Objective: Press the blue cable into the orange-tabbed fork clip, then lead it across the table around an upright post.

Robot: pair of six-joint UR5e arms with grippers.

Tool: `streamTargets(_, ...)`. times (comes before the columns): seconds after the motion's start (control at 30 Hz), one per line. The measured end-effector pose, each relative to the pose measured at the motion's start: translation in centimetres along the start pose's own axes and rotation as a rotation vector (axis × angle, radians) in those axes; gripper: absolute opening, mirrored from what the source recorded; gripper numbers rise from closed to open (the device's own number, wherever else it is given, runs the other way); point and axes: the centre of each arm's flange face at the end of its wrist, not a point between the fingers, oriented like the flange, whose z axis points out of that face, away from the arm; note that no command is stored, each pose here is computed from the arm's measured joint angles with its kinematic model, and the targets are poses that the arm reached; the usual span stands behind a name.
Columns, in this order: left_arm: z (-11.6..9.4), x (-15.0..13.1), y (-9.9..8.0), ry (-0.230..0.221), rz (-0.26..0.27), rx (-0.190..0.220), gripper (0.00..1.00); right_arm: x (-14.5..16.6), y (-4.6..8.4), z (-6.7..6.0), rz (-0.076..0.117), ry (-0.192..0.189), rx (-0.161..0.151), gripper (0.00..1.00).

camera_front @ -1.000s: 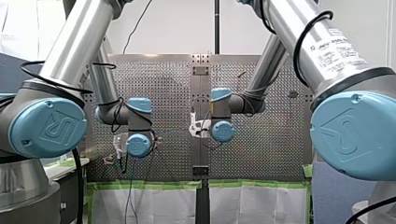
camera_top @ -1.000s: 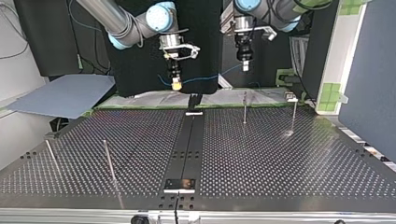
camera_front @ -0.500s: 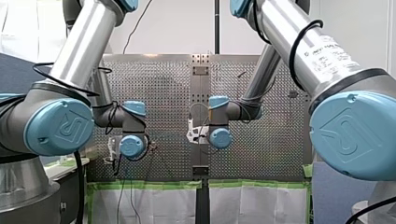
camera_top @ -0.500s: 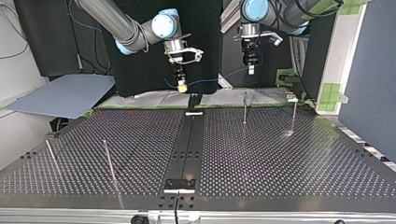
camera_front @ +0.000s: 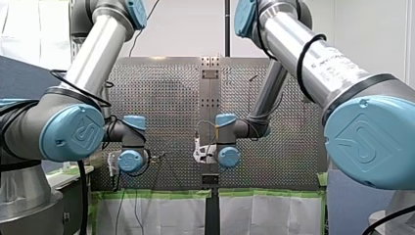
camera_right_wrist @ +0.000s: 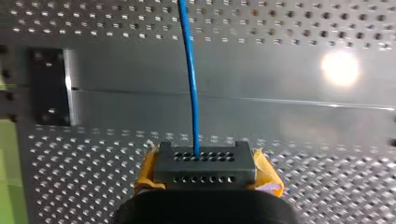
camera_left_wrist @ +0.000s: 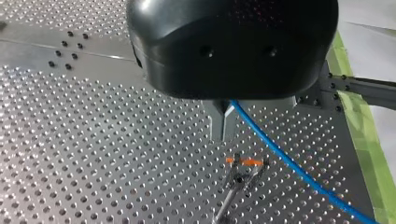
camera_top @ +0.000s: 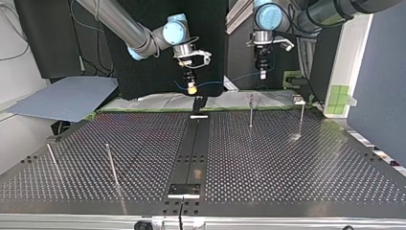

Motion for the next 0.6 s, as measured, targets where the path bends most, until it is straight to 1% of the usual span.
streamTargets(0.1,0.4,0.3,0.7,0.012,-0.013,-0.001,0.00,-0.9,-0.3,0.6,0.004,-0.005,0.012,0.00)
streamTargets(0.23,1.1,1.1,1.6,0.033,-0.021,-0.004,0.00,-2.1,-0.5,1.7,0.006,-0.009,0.017,0.00)
streamTargets(0.33,2.1,1.6,2.1,0.039,-0.030,-0.005,0.00,-2.9,-0.5,2.4,0.007,-0.015,0.018,0.00)
streamTargets(0.43,3.4,2.1,2.8,0.042,-0.039,-0.006,0.00,-3.8,-0.5,3.0,0.004,-0.030,0.018,0.00)
streamTargets(0.6,4.9,3.3,4.2,0.064,-0.051,-0.026,0.00,-5.3,-0.4,3.9,0.001,-0.052,0.017,0.00)
